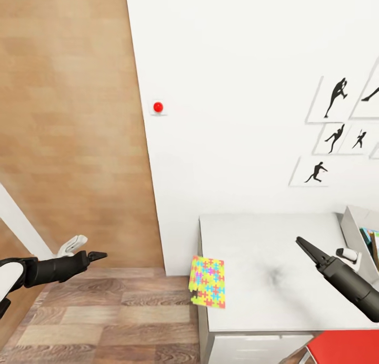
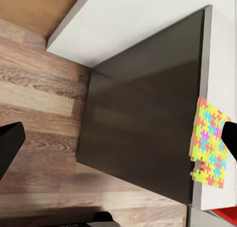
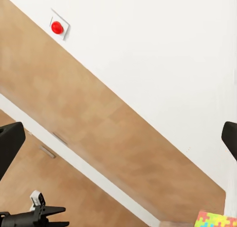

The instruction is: Put all the toys in the child's room - the three board games (two on the bed and one on the table), the two jigsaw puzzles on the table, and the tennis ball on the table - inside the toy box on the table in the child's room.

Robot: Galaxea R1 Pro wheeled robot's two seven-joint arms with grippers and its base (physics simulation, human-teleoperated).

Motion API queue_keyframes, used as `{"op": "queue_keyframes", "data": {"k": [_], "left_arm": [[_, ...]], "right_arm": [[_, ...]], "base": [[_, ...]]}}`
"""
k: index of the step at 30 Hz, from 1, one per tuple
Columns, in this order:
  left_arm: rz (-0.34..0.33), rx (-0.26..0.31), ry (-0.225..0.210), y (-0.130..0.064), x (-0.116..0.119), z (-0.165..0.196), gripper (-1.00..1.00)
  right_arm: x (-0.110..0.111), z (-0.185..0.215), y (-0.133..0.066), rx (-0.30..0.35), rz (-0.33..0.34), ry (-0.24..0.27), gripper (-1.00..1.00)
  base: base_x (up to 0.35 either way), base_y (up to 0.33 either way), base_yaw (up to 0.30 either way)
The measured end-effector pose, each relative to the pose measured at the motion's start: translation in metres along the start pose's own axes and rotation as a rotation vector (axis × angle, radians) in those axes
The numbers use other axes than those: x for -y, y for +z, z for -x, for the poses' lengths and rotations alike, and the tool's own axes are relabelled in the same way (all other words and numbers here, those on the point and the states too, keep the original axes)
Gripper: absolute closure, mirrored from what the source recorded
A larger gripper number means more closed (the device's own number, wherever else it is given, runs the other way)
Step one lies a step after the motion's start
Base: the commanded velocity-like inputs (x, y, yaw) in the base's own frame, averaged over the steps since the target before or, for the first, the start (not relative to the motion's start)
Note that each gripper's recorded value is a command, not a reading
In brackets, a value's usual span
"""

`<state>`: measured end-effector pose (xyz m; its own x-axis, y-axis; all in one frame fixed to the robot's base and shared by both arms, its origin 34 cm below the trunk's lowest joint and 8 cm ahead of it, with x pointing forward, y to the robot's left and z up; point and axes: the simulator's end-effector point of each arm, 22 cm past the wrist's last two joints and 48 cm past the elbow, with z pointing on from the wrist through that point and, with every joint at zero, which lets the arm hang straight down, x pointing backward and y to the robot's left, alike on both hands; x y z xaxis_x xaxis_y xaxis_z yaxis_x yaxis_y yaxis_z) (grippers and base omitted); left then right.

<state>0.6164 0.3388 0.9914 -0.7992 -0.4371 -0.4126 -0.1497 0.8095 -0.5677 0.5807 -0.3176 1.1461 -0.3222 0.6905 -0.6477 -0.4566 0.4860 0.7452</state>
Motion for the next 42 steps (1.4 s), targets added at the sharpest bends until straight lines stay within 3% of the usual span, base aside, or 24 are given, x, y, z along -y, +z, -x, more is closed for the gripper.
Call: {"op": "queue_keyframes", "data": {"k": [16,33,39,42], "left_arm": [[-0.005,0.008,0.004,-0.004,0.003,0.002,-1.00],[-0.029,-0.041,0.016,0.013,0.019,-0.020,-1.00],[-0.061,-0.076,-0.009,0.032,0.034,-0.040,-1.00],[-0.046,-0.149,-0.074,0.056,0.024,-0.070,-1.00]], "right_arm": [[-0.003,0.006,-0.003,0.015,0.001,-0.007,-1.00],[-0.004,0.007,-0.003,0.012,0.007,-0.008,-1.00],[-0.028,0.006,-0.004,0.008,0.112,-0.001,-1.00],[-0.042,0.002,-0.004,-0.006,0.175,0.017,-1.00]], "base": [[0.143,-0.025,0.000],[0.005,-0.173,0.000],[0.006,-0.043,0.000],[0.001,-0.007,0.000]]}}
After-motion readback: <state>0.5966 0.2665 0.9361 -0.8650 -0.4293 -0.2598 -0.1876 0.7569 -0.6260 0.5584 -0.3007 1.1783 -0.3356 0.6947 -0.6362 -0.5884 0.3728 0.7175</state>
